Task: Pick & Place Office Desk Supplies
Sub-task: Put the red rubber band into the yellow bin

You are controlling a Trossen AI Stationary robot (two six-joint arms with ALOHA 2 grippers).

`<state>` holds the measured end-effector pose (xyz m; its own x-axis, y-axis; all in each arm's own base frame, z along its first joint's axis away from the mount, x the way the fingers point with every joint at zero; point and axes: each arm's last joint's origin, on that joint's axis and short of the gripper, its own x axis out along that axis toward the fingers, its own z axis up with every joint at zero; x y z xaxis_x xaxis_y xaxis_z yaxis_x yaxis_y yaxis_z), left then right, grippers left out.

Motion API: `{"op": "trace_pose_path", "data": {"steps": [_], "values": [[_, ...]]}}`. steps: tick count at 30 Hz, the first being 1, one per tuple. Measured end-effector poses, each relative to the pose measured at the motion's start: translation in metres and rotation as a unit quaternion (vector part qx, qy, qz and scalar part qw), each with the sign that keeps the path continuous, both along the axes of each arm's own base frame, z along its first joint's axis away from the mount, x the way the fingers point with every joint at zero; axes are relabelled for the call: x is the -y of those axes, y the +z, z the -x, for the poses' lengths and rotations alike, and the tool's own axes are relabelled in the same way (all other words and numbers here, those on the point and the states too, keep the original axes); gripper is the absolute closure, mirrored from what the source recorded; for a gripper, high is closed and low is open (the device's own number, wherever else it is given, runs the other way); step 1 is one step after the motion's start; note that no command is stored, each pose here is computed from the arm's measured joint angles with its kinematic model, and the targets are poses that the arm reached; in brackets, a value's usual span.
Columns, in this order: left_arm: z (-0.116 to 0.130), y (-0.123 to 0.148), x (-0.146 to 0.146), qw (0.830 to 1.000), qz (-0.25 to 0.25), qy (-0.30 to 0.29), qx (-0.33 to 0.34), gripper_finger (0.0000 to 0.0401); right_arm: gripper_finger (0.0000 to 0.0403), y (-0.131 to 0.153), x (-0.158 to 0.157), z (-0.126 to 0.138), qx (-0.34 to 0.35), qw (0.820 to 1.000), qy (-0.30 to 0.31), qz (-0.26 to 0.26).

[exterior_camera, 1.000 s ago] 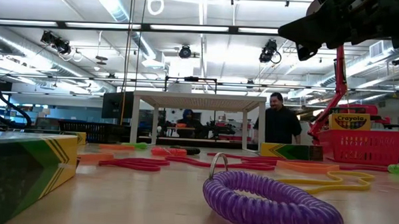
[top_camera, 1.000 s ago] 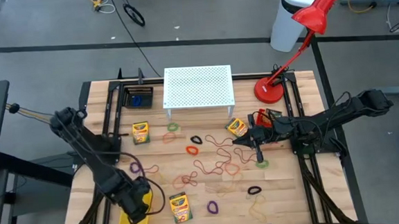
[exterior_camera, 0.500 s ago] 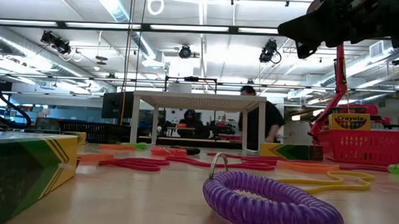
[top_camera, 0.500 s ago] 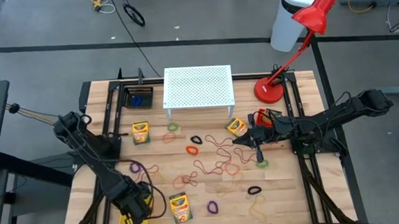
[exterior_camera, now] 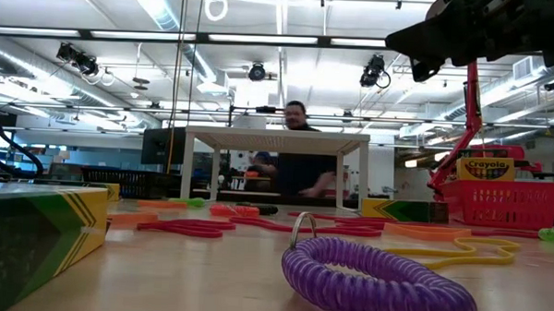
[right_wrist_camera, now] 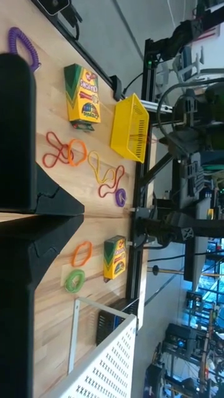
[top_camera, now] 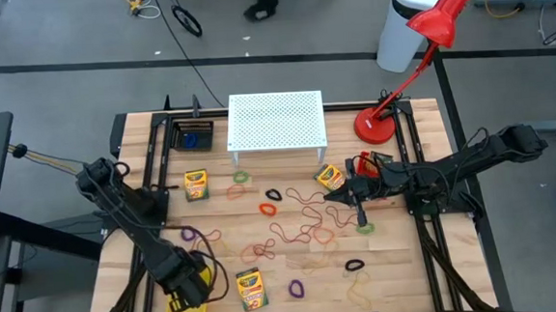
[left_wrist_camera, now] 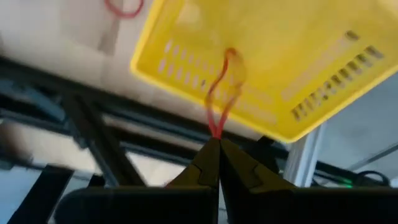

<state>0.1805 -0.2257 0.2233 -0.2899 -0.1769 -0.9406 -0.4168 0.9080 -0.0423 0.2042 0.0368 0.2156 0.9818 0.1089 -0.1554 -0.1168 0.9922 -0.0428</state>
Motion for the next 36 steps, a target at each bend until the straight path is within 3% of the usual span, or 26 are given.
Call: {"op": "trace_pose_path", "data": {"steps": [6,14,24,28,31,36], "values": [[-0.011,-0.005,0.002,0.998,0.022,-0.001,0.058,0.0396,0.0397,0.000,0.000,0.000,0.000,1.000,0.000,0.000],[-0.011,-0.043,0.002,0.993,0.068,0.007,0.094,0.0391,0.0397,0.000,0.000,0.000,0.000,1.000,0.000,0.000],[-0.019,-0.044,-0.007,0.992,0.052,0.058,0.096,0.0304,0.0397,0.000,0.000,0.000,0.000,1.000,0.000,0.000],[-0.021,-0.043,-0.008,0.992,0.069,0.024,0.102,0.0285,0.0397,0.000,0.000,0.000,0.002,1.000,0.000,-0.001],[-0.024,-0.040,-0.008,0.989,0.091,-0.002,0.119,0.0295,0.0397,0.001,0.000,0.000,0.003,1.000,0.000,-0.001],[-0.032,-0.020,-0.019,0.974,0.109,-0.018,0.197,0.0360,0.0397,0.002,0.000,0.000,0.012,1.000,0.000,-0.004]]}}
